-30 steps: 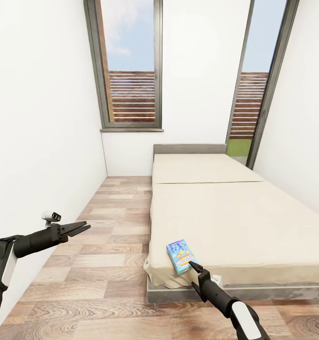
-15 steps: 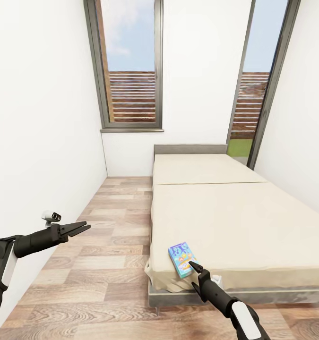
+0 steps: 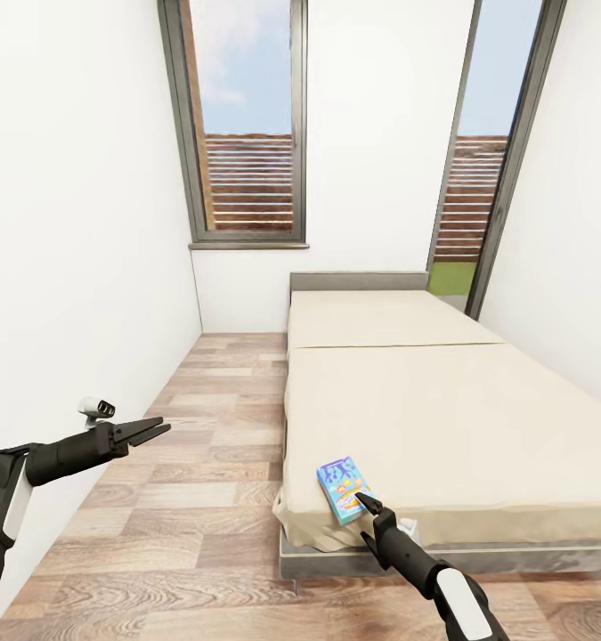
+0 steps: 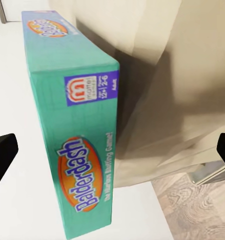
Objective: Put all the toys in the child's room - the three board games (two on the bed and one on the table), the two jigsaw puzzles on the table, and the tennis ball on the table - inside the toy box on the table in the child's room.
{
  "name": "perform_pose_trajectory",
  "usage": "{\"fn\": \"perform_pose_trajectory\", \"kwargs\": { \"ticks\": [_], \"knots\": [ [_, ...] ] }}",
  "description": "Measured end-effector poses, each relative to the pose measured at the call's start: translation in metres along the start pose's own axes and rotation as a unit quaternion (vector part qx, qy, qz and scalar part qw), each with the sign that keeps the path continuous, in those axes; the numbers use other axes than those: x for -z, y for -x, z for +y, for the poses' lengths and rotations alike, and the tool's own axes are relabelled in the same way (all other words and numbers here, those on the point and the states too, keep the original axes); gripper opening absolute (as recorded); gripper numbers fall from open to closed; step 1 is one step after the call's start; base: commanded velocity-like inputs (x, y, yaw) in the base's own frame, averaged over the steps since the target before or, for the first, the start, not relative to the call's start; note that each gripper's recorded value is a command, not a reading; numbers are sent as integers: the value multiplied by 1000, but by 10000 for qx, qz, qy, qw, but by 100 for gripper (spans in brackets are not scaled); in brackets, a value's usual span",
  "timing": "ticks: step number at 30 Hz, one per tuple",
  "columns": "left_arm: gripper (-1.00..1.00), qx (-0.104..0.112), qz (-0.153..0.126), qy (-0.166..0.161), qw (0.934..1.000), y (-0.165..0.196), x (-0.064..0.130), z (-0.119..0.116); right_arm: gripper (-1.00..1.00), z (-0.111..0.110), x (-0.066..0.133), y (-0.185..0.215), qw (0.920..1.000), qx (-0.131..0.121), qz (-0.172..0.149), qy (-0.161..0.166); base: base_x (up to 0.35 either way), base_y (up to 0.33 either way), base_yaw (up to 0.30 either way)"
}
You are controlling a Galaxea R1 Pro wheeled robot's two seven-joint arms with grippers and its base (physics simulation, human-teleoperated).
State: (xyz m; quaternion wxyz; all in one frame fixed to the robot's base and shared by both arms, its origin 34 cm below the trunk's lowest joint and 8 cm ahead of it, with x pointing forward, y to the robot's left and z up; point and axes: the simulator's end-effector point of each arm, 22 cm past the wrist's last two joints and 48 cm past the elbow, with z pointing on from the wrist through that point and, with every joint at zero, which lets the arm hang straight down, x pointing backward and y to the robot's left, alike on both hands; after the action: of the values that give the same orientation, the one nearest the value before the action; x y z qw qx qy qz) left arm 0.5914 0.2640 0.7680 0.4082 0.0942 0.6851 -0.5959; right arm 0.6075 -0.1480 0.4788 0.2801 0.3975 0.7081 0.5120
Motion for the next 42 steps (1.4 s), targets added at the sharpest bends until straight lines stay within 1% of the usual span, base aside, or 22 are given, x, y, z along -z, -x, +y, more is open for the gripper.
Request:
{"fn": "perform_pose_trajectory", "kwargs": {
  "ticks": [12,18,31,37,42],
  "knots": [
    [100,5,-10,-7,10000,0,0,0,100,0,0,0,10000,-1,0,-2,0,0,0],
    [100,13,-14,-9,10000,12,-2,-8,100,13,2,2,10000,-2,0,1,0,0,0],
    [100,15,-16,-9,10000,12,-2,-8,100,13,2,1,10000,-2,1,-1,0,0,0],
    [100,16,-15,-10,10000,22,-4,-16,100,27,3,3,10000,-3,1,1,0,0,0],
    [100,16,-15,-9,10000,22,-4,-16,100,27,3,3,10000,-2,2,0,0,0,0]
  ]
}}
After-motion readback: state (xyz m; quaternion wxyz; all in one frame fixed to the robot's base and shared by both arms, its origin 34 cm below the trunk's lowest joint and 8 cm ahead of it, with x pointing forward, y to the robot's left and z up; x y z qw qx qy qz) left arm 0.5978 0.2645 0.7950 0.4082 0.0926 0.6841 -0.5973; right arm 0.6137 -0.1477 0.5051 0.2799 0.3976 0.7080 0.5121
